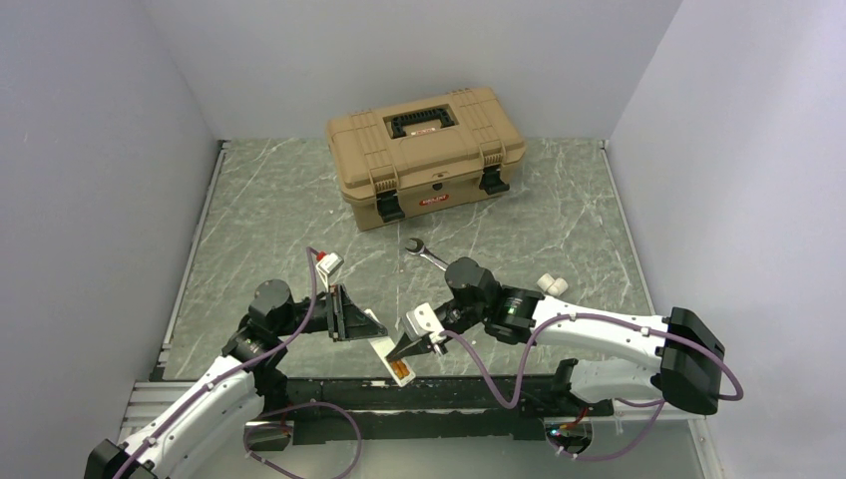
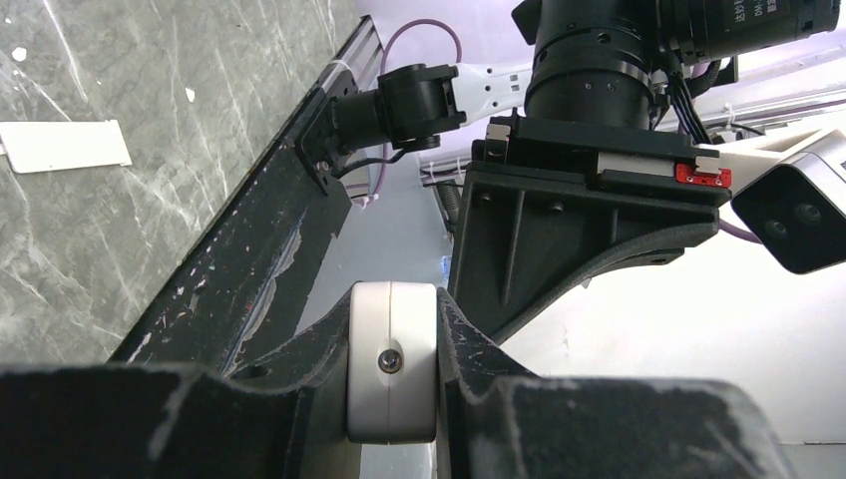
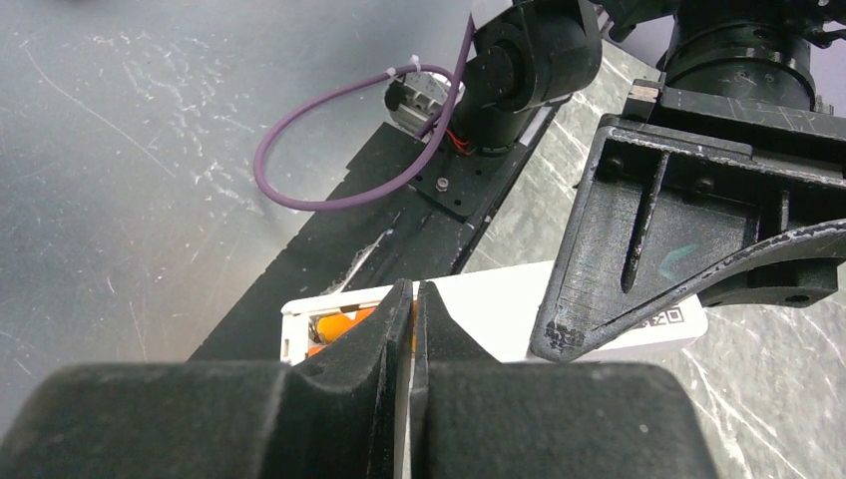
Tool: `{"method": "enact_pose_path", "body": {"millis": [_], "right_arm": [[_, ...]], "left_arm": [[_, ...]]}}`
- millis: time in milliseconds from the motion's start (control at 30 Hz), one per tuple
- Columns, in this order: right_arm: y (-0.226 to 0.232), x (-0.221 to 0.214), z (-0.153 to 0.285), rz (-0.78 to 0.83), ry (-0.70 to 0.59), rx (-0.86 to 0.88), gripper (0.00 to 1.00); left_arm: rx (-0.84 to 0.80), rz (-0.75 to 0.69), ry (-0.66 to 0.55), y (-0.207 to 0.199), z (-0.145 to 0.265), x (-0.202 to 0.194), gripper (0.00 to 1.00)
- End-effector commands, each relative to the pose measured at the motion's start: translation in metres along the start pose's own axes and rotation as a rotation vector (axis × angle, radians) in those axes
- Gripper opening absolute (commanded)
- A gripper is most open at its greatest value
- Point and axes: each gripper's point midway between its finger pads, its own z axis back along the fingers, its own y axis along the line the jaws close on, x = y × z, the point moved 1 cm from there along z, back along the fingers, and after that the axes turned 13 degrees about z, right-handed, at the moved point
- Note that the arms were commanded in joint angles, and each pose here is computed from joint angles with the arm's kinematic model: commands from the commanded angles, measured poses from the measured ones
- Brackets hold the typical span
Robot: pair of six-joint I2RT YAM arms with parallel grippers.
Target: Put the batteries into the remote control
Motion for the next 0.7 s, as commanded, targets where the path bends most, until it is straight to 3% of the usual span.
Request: {"method": "enact_pose_path", "body": {"millis": [0, 667], "right_arm": [[0.009, 0.007, -0.001, -0.005, -0.029, 0.067, 0.06], [0.032, -0.003, -0.003, -0.070, 0.011, 0.126, 0.04]], "left_arm": [[-0.054, -0.067, 0.000, -0.020, 0.000, 0.003, 0.00], [-0.064, -0.071, -0.010, -0.024, 0.000, 0.005, 0.00]]}}
